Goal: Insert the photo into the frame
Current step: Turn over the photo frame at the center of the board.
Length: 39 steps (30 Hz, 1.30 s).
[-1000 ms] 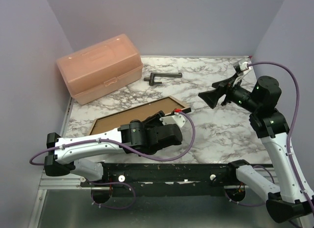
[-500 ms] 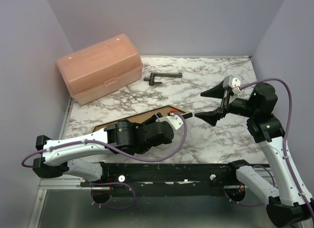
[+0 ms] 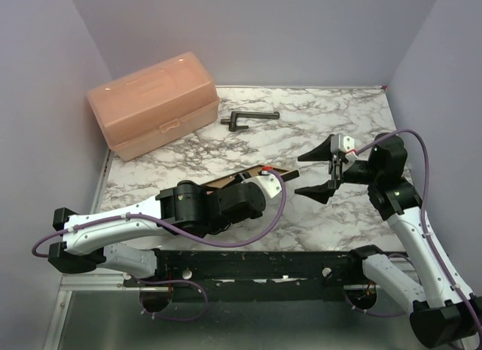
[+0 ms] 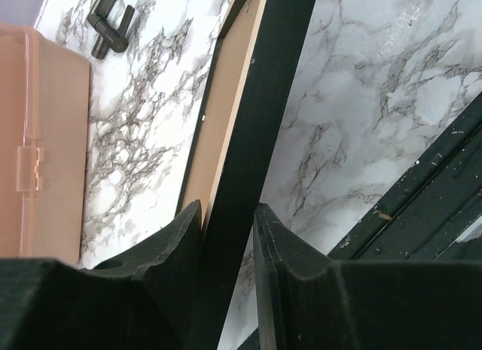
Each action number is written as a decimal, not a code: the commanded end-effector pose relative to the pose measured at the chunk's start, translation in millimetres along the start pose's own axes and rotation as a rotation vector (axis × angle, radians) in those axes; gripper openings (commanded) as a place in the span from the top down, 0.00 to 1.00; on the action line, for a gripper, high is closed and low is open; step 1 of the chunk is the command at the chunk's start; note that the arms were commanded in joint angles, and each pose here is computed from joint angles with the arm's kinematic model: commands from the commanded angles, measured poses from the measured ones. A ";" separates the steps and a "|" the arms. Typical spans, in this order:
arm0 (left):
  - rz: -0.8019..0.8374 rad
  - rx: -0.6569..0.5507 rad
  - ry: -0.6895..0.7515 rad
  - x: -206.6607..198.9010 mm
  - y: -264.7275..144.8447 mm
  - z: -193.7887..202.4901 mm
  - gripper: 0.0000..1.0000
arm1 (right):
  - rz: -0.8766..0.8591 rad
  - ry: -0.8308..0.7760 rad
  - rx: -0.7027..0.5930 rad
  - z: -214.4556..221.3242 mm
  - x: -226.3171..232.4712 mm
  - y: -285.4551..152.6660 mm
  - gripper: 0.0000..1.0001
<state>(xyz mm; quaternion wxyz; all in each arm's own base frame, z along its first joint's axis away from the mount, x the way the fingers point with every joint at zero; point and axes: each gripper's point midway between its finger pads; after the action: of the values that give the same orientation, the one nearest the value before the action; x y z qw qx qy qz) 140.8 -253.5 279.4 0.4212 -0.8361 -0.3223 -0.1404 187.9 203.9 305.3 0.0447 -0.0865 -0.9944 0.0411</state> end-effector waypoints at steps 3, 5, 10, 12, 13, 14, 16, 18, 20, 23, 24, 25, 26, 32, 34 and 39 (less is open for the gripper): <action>-0.005 -0.100 -0.089 8.0 -10.4 -27.4 1.00 | -0.067 -0.095 -0.024 13.0 -6.4 13.9 0.05; -0.004 -0.100 -0.091 7.6 -10.2 -27.6 1.00 | -0.085 -0.099 -0.029 17.4 -8.0 21.9 0.06; -0.002 -0.096 -0.097 7.8 -9.9 -27.3 1.00 | -0.128 -0.131 -0.048 21.5 -5.5 49.0 0.13; -0.004 -0.093 -0.099 8.2 -10.1 -26.8 1.00 | -0.139 -0.124 -0.046 24.2 -5.6 57.2 0.18; -0.004 -0.089 -0.099 8.2 -10.1 -26.1 1.00 | -0.141 -0.121 -0.046 24.6 -6.0 59.7 0.22; -0.007 -0.088 -0.099 8.6 -10.3 -25.3 1.00 | -0.142 -0.121 -0.048 24.6 -6.4 61.1 0.28; -0.011 -0.088 -0.103 9.7 -11.3 -24.4 1.00 | -0.130 -0.130 -0.050 24.5 -8.2 62.1 0.46; -0.014 -0.090 -0.108 10.9 -12.0 -23.7 1.00 | -0.101 -0.139 -0.044 26.2 -12.6 61.8 0.75; -0.014 -0.094 -0.112 11.8 -13.1 -24.1 1.00 | -0.079 -0.147 -0.040 27.3 -15.3 60.8 0.92; -0.023 -0.101 -0.122 15.3 -15.4 -25.1 1.00 | -0.069 -0.150 -0.042 24.1 -15.7 59.8 0.94; -0.026 -0.102 -0.123 16.5 -16.2 -25.8 1.00 | -0.070 -0.144 -0.043 21.7 -15.2 59.5 0.94; -0.030 -0.107 -0.127 18.6 -18.1 -27.2 0.98 | -0.074 -0.143 -0.046 19.1 -14.0 59.5 0.94; -0.032 -0.110 -0.128 19.9 -19.4 -28.5 0.92 | -0.081 -0.139 -0.049 15.7 -12.4 59.3 0.94; -0.074 -0.177 -0.166 42.9 -38.5 -46.2 0.36 | -0.126 -0.108 -0.053 -7.0 -4.1 58.8 1.00; -0.084 -0.209 -0.183 50.7 -45.6 -53.7 0.28 | -0.142 -0.089 -0.050 -15.2 -1.1 58.4 1.00; -0.076 -0.301 -0.248 66.9 -64.2 -73.3 0.19 | -0.161 -0.019 -0.053 -38.4 3.9 58.0 1.00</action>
<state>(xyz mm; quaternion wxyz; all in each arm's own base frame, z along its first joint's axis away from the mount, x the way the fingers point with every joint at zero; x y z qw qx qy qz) 149.1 -256.1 362.8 0.3055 -0.8712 -0.3655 -0.1189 197.7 265.6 313.9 -0.0099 0.0045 -0.9998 0.0173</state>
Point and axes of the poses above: each gripper's point midway between its finger pads, its own y axis out along the fingers, its own x axis along the line the jaws close on, z = x × y, and after that the axes turned 12 degrees about y, right-handed
